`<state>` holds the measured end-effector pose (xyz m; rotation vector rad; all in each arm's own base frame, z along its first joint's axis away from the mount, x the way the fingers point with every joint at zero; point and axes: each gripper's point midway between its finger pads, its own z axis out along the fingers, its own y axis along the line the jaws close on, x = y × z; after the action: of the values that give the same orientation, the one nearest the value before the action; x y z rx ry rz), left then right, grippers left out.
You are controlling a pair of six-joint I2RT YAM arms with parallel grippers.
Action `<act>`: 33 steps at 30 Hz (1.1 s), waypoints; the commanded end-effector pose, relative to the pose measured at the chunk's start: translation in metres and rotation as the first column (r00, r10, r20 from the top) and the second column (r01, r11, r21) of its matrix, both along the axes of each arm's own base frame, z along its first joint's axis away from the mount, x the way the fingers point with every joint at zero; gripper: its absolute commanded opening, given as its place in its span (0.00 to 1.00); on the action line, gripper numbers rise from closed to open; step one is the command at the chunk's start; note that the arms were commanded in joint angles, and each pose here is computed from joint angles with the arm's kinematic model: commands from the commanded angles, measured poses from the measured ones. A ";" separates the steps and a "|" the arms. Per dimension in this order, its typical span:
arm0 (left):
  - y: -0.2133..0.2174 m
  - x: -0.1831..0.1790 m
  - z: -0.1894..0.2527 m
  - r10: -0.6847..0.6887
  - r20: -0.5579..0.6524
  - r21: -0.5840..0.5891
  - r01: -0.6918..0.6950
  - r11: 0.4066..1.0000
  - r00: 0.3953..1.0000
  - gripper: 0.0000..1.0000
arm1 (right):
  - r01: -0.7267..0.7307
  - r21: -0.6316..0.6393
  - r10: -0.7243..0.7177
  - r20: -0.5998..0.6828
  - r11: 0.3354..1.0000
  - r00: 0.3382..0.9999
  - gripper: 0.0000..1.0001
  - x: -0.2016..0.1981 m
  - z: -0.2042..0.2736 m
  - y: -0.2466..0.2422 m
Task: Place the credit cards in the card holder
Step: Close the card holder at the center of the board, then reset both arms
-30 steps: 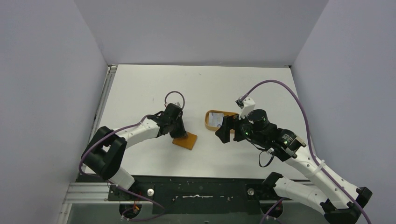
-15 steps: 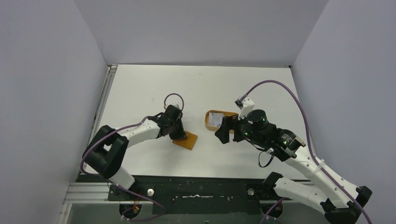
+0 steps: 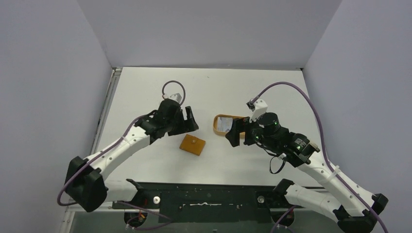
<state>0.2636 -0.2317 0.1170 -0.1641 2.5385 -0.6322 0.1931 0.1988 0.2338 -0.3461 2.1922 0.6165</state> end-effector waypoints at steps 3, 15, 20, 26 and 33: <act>0.053 0.002 0.098 0.047 0.298 0.099 -0.079 0.992 0.953 0.94 | 0.171 -0.015 -0.169 0.103 0.985 0.980 1.00 0.026 0.023 -0.020; 0.113 -0.019 0.105 0.104 0.452 0.183 -0.206 0.961 0.886 0.97 | 0.597 -0.164 -0.590 0.091 0.785 0.802 1.00 0.071 -0.033 -0.088; 0.116 -0.025 0.096 0.094 0.452 0.183 -0.195 0.964 0.887 0.97 | 0.681 -0.137 -0.674 0.098 0.719 0.732 1.00 0.088 -0.044 -0.103; 0.120 -0.030 0.108 0.047 0.479 0.203 -0.163 0.966 0.876 0.97 | 0.717 -0.165 -0.698 0.165 0.678 0.697 1.00 0.098 -0.042 -0.130; 0.130 -0.030 0.130 0.091 0.506 0.200 -0.220 0.955 0.858 0.97 | 0.743 -0.145 -0.728 0.152 0.653 0.669 1.00 0.109 -0.014 -0.157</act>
<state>0.2294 -0.1078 0.2080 -0.0671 2.1369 -0.2403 0.2831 0.0536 0.1694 0.3907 2.1913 -0.1182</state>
